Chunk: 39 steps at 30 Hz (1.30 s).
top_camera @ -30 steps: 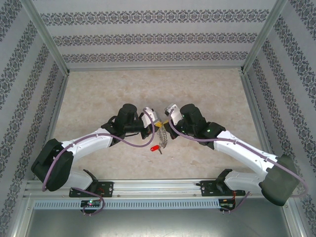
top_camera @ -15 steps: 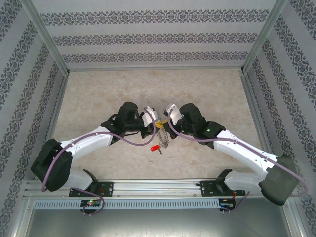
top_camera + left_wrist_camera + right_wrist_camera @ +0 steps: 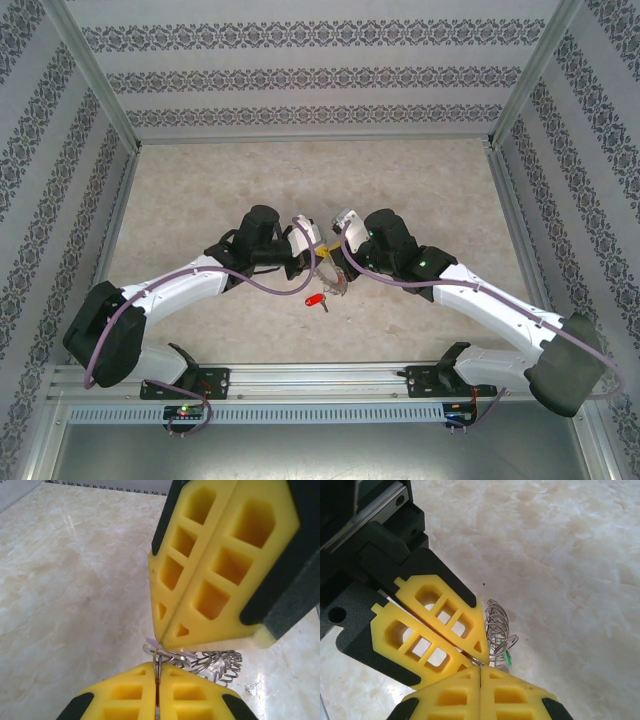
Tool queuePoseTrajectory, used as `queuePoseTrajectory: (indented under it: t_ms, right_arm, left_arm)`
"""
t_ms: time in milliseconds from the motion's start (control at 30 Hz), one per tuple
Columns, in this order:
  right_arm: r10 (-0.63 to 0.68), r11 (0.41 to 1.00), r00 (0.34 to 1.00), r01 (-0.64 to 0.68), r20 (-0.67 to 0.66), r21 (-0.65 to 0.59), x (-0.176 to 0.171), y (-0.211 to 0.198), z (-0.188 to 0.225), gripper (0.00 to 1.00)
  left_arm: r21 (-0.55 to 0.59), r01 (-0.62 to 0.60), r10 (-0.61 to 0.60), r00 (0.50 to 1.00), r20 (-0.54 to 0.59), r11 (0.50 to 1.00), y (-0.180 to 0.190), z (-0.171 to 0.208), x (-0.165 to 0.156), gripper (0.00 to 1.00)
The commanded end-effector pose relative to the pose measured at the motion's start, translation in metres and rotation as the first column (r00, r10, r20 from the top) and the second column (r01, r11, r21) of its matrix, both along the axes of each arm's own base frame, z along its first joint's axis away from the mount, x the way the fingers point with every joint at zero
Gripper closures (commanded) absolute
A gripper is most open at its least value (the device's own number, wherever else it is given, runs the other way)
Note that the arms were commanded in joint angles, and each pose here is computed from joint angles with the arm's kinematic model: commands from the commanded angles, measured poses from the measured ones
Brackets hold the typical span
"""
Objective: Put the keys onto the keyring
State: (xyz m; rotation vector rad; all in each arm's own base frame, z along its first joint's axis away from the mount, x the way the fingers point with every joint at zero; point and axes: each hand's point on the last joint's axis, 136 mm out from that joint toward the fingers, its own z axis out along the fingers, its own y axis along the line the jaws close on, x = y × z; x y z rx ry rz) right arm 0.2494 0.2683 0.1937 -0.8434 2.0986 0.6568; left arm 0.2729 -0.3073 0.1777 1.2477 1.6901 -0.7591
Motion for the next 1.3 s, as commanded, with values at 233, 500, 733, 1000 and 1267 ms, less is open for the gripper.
queuePoseTrajectory:
  t_ms: [233, 500, 733, 1000, 1267]
  right_arm:
    - [-0.13, 0.991, 0.991, 0.13, -0.041, -0.017, 0.015, -0.017, -0.009, 1.0]
    - [-0.189, 0.982, 0.975, 0.185, -0.12, -0.044, 0.023, -0.024, -0.028, 1.0]
    - [-0.122, 0.991, 0.987, 0.126, -0.103, 0.035, 0.017, -0.013, -0.01, 1.0]
    - [-0.084, 0.992, 0.992, 0.092, -0.099, 0.087, 0.012, -0.007, 0.003, 1.0]
    - [-0.068, 0.992, 0.993, 0.078, -0.098, 0.099, 0.008, -0.004, 0.004, 1.0]
  left_arm:
    - [0.002, 0.002, -0.002, 1.0, 0.03, 1.0, -0.001, 0.004, 0.0, 1.0]
    - [-0.022, -0.002, 0.003, 0.999, 0.035, 1.0, -0.005, 0.004, 0.004, 1.0]
    - [-0.021, -0.002, 0.002, 0.999, 0.035, 1.0, -0.006, 0.003, 0.005, 1.0]
    - [-0.016, -0.004, 0.005, 0.999, 0.036, 1.0, -0.007, 0.001, 0.007, 0.89]
    - [0.003, -0.012, 0.012, 0.999, 0.039, 1.0, -0.001, -0.002, 0.003, 0.79]
